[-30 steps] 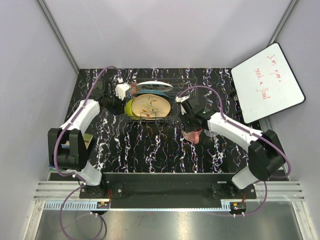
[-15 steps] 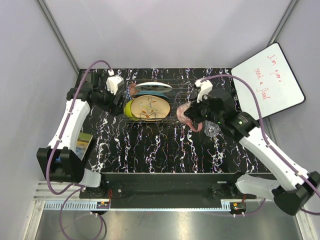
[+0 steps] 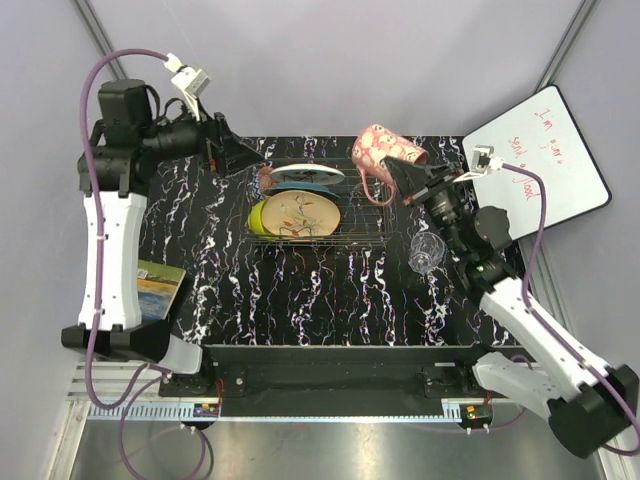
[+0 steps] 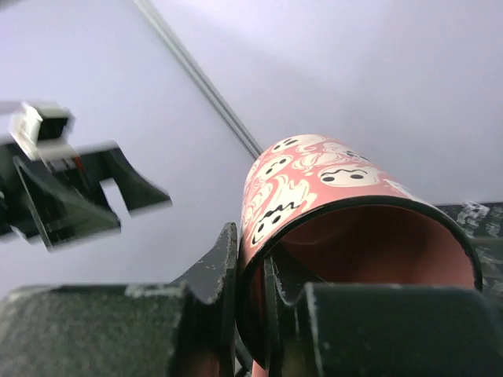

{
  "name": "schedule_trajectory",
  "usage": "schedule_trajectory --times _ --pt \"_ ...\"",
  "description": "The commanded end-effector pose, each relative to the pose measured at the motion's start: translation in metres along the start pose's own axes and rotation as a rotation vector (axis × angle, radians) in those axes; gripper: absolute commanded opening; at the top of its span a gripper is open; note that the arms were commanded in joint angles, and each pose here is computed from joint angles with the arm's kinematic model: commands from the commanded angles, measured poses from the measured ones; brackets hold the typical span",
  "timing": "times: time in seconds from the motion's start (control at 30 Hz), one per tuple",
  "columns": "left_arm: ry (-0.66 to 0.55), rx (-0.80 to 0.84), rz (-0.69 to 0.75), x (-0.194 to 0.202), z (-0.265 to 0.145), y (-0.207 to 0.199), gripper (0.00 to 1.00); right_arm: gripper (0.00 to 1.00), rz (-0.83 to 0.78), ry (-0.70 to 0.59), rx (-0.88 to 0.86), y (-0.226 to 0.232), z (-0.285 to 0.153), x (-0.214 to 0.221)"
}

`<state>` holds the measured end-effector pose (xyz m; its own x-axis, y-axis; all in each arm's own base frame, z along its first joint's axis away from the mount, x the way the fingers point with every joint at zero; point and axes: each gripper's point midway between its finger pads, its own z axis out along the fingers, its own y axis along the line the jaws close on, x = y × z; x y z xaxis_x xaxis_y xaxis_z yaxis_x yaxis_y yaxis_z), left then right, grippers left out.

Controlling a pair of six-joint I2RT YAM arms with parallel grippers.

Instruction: Load the mixed dishes into the dish rack

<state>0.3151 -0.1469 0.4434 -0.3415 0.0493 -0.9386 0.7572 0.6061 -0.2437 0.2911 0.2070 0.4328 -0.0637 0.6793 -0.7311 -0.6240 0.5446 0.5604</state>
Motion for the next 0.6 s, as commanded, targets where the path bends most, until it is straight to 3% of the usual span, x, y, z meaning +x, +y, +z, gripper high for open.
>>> schedule_trajectory --times 0.0,0.27,0.57 --pt "0.071 0.327 -0.317 0.017 0.020 -0.028 0.99 0.00 0.389 -0.368 -0.381 0.054 -0.007 -0.094" --pt "0.068 0.444 -0.329 0.018 0.043 -0.044 0.99 0.00 0.552 -0.268 -0.599 0.059 0.036 -0.080" --pt "0.083 0.358 -0.289 0.021 0.104 -0.051 0.99 0.00 0.548 -0.219 -0.650 0.064 0.056 -0.070"
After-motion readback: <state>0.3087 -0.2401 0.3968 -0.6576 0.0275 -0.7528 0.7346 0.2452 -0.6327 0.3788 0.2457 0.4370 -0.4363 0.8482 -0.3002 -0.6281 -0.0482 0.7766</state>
